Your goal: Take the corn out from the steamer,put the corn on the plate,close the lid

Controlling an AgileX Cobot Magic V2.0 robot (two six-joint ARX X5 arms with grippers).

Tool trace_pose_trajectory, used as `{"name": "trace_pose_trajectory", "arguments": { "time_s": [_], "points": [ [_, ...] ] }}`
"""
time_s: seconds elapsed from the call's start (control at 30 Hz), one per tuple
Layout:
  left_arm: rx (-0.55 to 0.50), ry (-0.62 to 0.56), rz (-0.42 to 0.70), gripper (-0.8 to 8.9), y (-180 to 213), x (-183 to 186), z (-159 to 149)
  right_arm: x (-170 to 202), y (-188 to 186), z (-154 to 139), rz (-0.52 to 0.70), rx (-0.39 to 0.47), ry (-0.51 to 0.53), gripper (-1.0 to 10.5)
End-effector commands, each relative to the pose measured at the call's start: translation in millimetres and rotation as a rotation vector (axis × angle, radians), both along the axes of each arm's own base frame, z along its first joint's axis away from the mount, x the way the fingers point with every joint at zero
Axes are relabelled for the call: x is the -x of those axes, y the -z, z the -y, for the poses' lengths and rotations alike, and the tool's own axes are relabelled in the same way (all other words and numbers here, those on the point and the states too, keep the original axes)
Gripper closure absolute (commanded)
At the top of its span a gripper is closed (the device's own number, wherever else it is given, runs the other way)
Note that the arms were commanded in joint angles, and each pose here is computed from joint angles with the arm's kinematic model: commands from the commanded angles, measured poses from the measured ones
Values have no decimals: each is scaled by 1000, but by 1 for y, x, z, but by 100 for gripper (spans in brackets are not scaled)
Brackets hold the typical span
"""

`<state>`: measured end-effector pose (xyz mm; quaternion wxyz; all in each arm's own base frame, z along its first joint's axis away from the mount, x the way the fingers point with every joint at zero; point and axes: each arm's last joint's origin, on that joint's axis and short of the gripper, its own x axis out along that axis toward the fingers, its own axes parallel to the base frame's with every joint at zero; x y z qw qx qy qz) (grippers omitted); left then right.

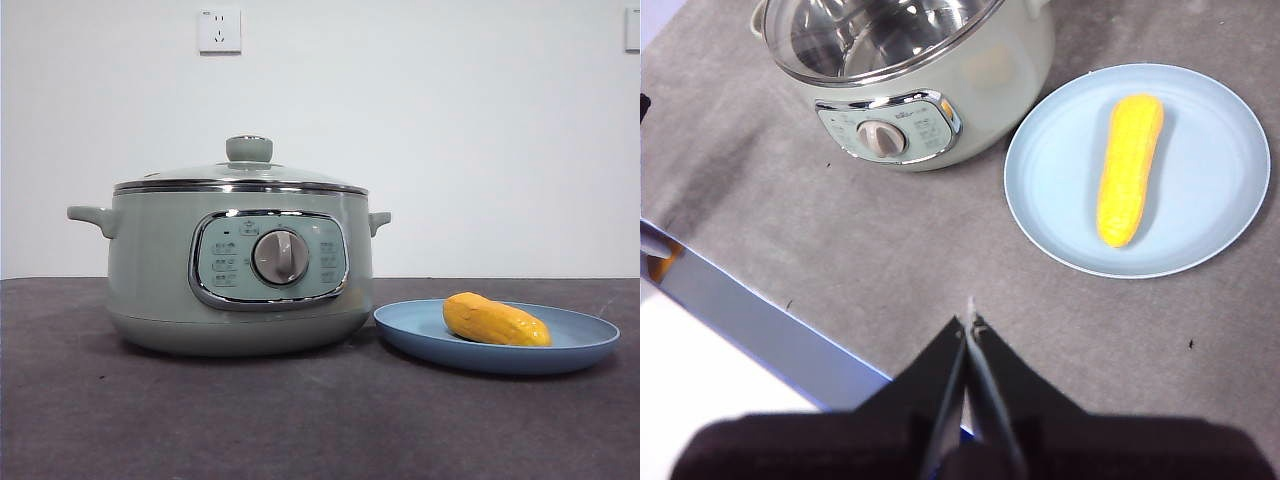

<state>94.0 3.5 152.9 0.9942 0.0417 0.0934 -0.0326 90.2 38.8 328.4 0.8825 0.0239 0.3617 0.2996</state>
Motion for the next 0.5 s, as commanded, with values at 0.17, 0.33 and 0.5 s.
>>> {"name": "trace_pose_trajectory", "arguments": {
  "time_s": [0.17,0.33,0.5],
  "points": [
    [6,-5,-10,817,4,0,0,-1,2,0,2,5,-2,946],
    [6,-5,-10,817,4,0,0,2,-1,2,74,36,-3,946],
    [6,-5,-10,817,4,0,0,9,-18,13,338,-8,100,946]
  ]
}}
